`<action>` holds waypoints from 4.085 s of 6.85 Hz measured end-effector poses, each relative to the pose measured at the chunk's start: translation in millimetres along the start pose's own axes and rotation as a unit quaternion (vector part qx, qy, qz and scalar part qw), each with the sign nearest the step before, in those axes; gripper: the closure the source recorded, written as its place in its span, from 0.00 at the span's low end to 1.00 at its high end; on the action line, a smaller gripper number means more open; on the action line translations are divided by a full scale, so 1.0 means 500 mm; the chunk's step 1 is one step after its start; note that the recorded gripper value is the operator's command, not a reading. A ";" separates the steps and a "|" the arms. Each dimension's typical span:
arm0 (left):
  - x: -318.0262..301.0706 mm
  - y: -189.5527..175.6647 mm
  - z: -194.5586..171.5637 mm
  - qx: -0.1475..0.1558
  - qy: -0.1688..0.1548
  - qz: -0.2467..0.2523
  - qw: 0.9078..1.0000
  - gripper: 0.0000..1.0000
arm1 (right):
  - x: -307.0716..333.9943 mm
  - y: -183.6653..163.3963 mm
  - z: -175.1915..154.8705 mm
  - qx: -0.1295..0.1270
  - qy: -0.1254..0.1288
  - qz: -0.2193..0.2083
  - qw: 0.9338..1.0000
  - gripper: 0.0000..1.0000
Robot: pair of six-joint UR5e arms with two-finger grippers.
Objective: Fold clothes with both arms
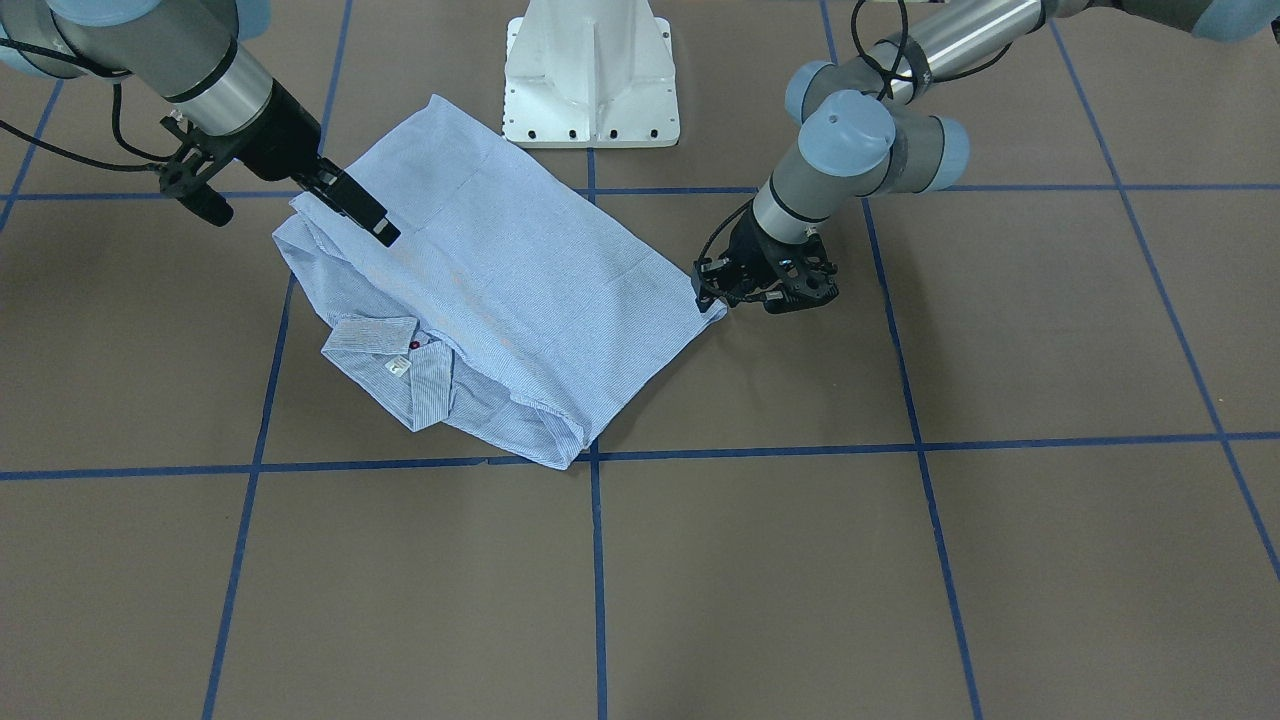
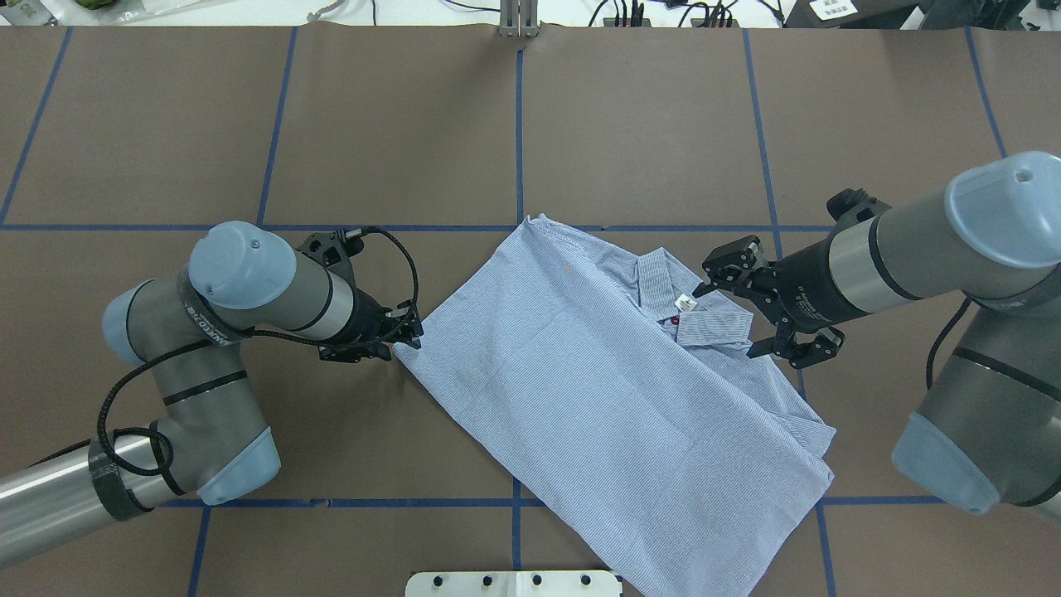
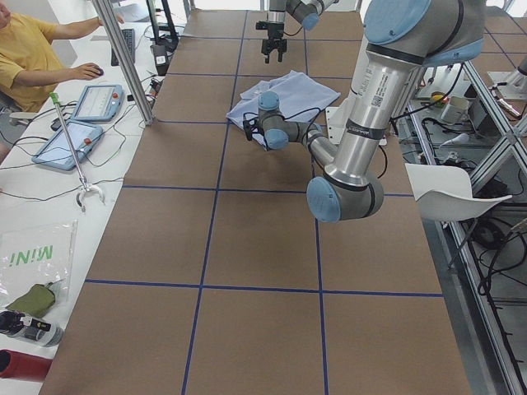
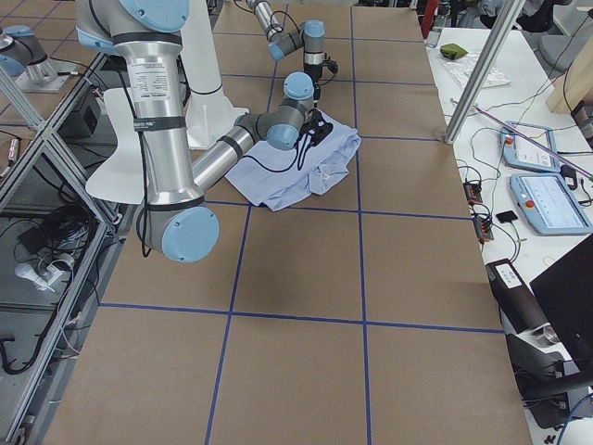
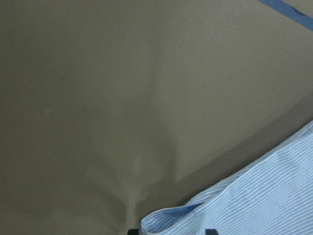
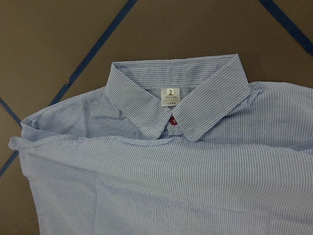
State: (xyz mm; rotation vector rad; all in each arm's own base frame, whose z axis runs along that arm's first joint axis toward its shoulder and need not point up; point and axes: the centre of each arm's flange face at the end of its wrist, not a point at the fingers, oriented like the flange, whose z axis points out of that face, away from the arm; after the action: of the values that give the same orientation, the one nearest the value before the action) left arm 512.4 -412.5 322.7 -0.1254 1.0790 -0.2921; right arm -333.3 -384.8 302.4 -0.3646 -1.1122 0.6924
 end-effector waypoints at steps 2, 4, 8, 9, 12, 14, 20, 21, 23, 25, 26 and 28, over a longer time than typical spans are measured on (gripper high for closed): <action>-0.004 0.007 0.015 0.004 -0.005 -0.004 1.000 1.00 | 0.002 -0.006 0.007 0.002 0.003 0.002 1.000 0.00; -0.003 0.004 0.017 0.011 -0.006 -0.006 1.000 1.00 | 0.004 -0.010 0.012 0.003 0.006 0.003 1.000 0.00; -0.010 -0.203 -0.088 0.081 -0.001 0.017 0.997 1.00 | -0.001 -0.026 0.001 0.010 0.001 0.006 1.000 0.00; 0.005 -0.309 -0.104 0.108 -0.010 0.023 0.994 1.00 | -0.002 -0.033 -0.003 0.013 -0.001 0.008 1.000 0.00; 0.086 -0.541 -0.129 0.155 -0.034 0.045 0.986 0.63 | -0.026 -0.046 -0.012 0.034 -0.018 0.008 0.999 0.00; 0.112 -0.565 -0.138 0.161 -0.029 0.059 0.985 0.57 | -0.084 -0.023 -0.001 0.054 -0.046 -0.006 0.997 0.00; -0.048 -0.475 -0.303 0.139 0.022 0.088 0.986 0.57 | -0.160 0.211 0.216 0.117 -0.069 -0.070 0.988 0.00; -0.062 -0.468 -0.310 0.139 0.023 0.088 0.986 0.57 | -0.158 0.240 0.277 0.125 -0.053 -0.076 0.988 0.00; -0.069 -0.465 -0.313 0.140 0.023 0.088 0.986 0.57 | -0.116 0.286 0.346 0.125 -0.027 -0.087 0.988 0.02; -0.070 -0.465 -0.312 0.140 0.022 0.087 0.986 0.57 | -0.073 0.293 0.369 0.125 -0.008 -0.088 0.988 0.13; -0.069 -0.465 -0.312 0.139 0.022 0.087 0.986 0.57 | -0.060 0.293 0.375 0.125 -0.001 -0.087 0.988 0.44; -0.069 -0.465 -0.312 0.139 0.022 0.087 0.986 0.57 | -0.049 0.297 0.381 0.126 0.007 -0.084 0.988 0.91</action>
State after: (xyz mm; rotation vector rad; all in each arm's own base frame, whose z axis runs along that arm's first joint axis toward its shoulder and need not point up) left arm 319.5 -618.0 334.9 0.2257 1.0742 -0.2857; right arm -561.1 -304.7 276.6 -0.0585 -1.0143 0.6707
